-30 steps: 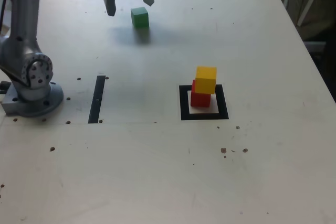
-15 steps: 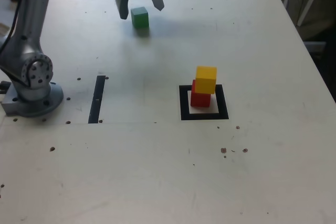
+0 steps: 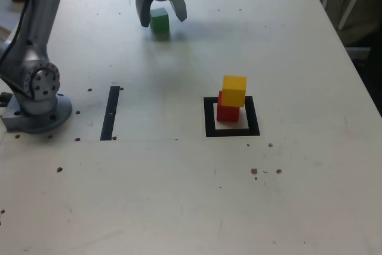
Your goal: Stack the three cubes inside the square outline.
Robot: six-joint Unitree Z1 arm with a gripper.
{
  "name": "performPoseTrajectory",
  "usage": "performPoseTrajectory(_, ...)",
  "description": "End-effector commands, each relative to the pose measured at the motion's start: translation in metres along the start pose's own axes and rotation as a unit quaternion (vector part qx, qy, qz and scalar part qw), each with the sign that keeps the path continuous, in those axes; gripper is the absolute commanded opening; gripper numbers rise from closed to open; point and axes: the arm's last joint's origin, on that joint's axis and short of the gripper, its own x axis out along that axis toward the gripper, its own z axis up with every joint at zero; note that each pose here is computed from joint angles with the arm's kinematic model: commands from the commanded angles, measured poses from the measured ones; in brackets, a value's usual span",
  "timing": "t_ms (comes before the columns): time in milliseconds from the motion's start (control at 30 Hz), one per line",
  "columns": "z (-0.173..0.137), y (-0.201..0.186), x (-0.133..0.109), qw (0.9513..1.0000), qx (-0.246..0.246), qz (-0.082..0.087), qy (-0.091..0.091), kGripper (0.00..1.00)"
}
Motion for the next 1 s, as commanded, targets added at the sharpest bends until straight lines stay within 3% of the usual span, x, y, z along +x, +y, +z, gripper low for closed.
performPoseTrajectory(0, 0.003, -0.002, 0.003, 1.0, 0.001, -0.004, 0.001, 0.66)
performPoseTrajectory(267, 0.006, -0.004, 0.007, 0.9999, 0.0, -0.015, -0.003, 0.43)
performPoseTrajectory(500, 0.007, -0.003, 0.003, 0.9998, 0.005, -0.013, -0.015, 0.25)
performPoseTrajectory(767, 0.008, -0.006, -0.002, 0.9992, 0.022, -0.011, -0.031, 0.2)
performPoseTrajectory(967, 0.003, -0.025, -0.023, 0.9978, 0.041, 0.006, -0.051, 0.2)
